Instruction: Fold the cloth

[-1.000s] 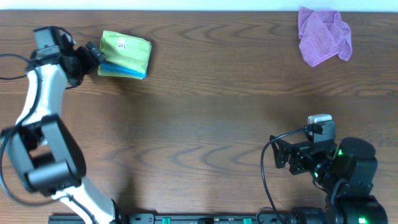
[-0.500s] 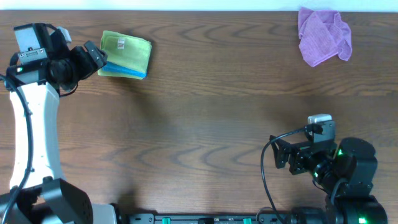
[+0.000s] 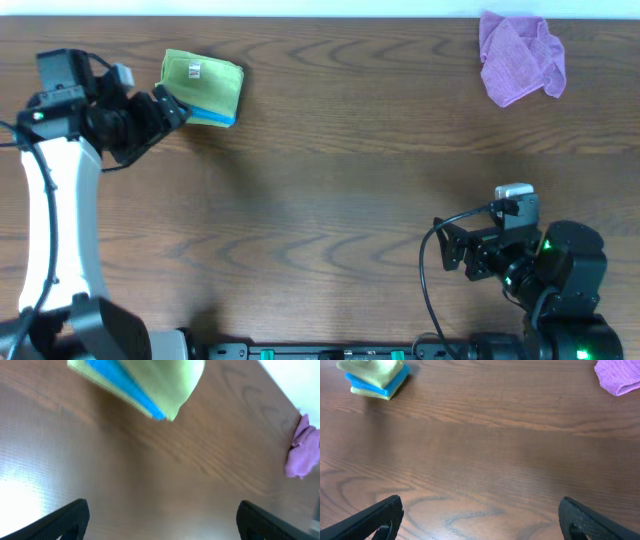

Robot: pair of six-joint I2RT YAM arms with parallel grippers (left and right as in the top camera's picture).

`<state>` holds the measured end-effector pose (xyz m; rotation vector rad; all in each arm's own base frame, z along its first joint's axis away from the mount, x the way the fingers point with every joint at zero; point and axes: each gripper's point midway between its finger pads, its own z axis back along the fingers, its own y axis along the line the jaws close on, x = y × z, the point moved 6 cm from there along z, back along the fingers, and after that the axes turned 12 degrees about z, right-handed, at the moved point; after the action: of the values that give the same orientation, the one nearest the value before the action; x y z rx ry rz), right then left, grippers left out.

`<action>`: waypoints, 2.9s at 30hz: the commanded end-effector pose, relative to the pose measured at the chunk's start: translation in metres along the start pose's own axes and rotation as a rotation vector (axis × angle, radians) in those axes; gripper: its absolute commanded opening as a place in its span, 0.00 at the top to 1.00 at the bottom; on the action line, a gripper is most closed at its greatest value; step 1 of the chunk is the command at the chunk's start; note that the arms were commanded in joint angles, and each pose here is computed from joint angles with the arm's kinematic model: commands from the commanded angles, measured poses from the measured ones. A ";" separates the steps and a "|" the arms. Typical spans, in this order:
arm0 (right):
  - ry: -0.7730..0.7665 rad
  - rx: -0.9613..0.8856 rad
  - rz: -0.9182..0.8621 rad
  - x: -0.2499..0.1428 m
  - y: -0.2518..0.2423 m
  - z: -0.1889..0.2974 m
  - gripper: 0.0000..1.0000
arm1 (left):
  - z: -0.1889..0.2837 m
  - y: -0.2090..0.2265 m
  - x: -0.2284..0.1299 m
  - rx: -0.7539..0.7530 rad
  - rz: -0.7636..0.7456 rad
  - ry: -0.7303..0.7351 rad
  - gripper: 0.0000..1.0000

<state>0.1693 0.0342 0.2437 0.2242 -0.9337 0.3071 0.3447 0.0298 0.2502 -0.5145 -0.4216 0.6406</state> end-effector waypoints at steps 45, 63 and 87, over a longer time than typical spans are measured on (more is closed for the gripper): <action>-0.001 -0.010 -0.015 -0.001 -0.002 0.000 0.01 | -0.005 0.142 -0.169 0.091 -0.539 -0.722 0.05; 0.002 -0.009 -0.016 -0.001 -0.001 0.000 0.01 | -0.005 0.142 -0.169 0.091 -0.539 -0.722 0.05; -0.038 -0.346 0.034 -0.121 -0.035 -0.049 0.01 | -0.005 0.142 -0.169 0.091 -0.539 -0.722 0.05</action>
<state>0.1516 0.0042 0.1185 -0.0446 -1.0208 0.1801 0.1615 0.0140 0.1369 -0.0681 -1.1767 0.2978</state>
